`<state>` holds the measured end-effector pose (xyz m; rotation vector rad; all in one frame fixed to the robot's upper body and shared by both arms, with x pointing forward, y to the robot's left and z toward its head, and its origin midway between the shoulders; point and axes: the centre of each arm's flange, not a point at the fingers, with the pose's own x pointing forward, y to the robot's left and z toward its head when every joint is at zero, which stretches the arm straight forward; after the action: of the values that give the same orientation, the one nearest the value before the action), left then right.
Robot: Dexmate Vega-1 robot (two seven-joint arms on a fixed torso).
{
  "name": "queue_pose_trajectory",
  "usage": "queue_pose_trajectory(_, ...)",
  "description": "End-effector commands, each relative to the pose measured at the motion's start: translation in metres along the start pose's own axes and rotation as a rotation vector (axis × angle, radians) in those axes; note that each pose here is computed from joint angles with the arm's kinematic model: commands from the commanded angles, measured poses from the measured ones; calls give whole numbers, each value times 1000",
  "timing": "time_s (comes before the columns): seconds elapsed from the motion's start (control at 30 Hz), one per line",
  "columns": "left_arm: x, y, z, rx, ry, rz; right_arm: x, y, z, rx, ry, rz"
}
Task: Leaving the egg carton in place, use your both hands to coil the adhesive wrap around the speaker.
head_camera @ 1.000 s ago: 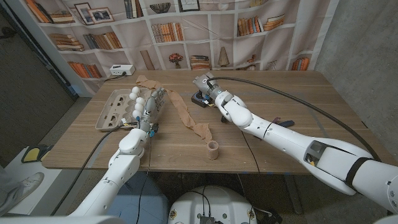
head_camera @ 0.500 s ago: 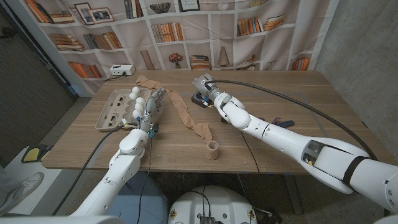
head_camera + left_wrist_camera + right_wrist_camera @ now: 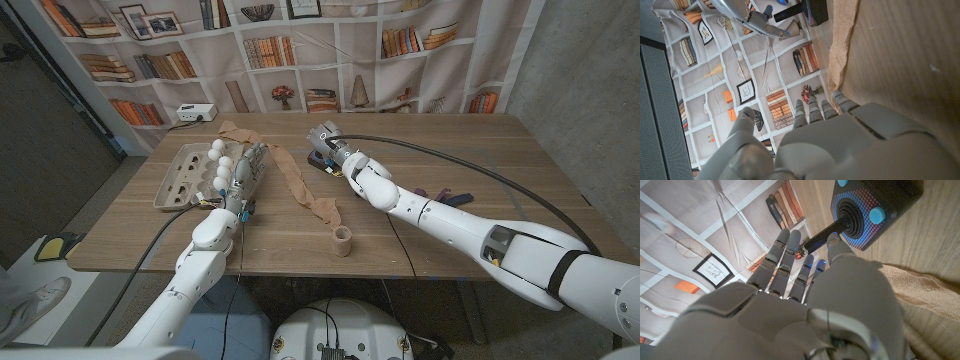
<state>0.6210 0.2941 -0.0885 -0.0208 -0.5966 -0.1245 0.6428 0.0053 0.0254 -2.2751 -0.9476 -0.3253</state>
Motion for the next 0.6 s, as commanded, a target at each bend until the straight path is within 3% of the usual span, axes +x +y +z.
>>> queue_pose_trajectory(0.03,-2,-1,-2,-6,3,1,2,2,6,-43,-9,1)
queue_pose_trajectory(0.6,-2,0,-3,-6,4,1,7,6,6,-65,-6,12)
